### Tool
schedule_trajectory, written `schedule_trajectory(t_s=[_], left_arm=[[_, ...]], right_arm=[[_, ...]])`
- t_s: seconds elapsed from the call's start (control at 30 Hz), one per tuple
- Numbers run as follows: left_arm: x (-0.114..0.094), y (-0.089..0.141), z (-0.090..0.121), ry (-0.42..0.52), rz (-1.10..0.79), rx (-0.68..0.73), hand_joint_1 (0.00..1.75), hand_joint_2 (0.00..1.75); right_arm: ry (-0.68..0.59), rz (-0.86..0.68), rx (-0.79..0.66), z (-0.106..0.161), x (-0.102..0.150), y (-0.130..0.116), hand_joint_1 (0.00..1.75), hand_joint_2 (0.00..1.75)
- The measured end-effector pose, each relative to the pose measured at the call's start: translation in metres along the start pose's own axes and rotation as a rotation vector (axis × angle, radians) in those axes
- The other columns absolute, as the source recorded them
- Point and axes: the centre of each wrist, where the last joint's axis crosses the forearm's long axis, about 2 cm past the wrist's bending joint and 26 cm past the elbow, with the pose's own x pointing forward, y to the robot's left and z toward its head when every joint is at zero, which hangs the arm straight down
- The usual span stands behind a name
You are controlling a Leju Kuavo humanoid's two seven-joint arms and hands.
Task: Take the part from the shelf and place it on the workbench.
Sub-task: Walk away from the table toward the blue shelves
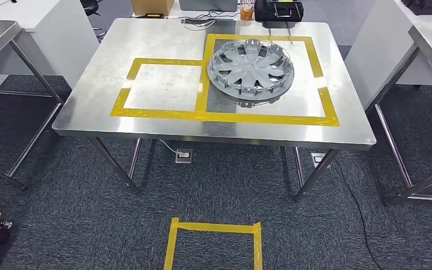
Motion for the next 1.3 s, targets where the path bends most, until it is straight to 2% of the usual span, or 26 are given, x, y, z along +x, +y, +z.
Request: schedule_trajectory(t_s=[0.17,0.5,0.6,0.73,0.9,1.07,1.17,1.3], left_arm=[[-0.003,-0.005,0.000,0.041,-0.014,-0.008,0.00,0.00],[-0.026,-0.007,0.013,0.159,-0.040,0.011,0.00,0.00],[-0.029,-0.010,0.014,0.185,-0.045,0.008,0.00,0.00],[-0.022,-0.019,0.008,0.181,-0.056,-0.014,0.00,0.00],[-0.001,-0.036,-0.006,0.137,-0.065,-0.052,0.00,0.00],[0.010,-0.041,-0.011,0.129,-0.084,-0.052,0.00,0.00],[0.005,-0.038,-0.008,0.160,-0.099,-0.035,0.00,0.00],[-0.016,-0.031,0.004,0.237,-0.115,-0.002,0.00,0.00]], right_arm=[[-0.025,-0.025,-0.025,-0.001,0.006,0.001,0.00,0.00],[-0.112,-0.058,-0.107,-0.003,0.036,-0.009,0.00,0.00],[-0.114,-0.076,-0.113,-0.004,0.035,-0.005,0.00,0.00],[-0.103,-0.105,-0.115,-0.004,0.027,0.004,0.00,0.00],[-0.062,-0.142,-0.105,-0.004,0.009,0.017,0.00,0.00],[-0.039,-0.179,-0.104,-0.004,-0.002,0.028,0.00,0.00],[-0.052,-0.198,-0.114,-0.005,0.004,0.029,0.00,0.00],[-0.120,-0.213,-0.146,-0.007,0.030,0.021,0.00,0.00]])
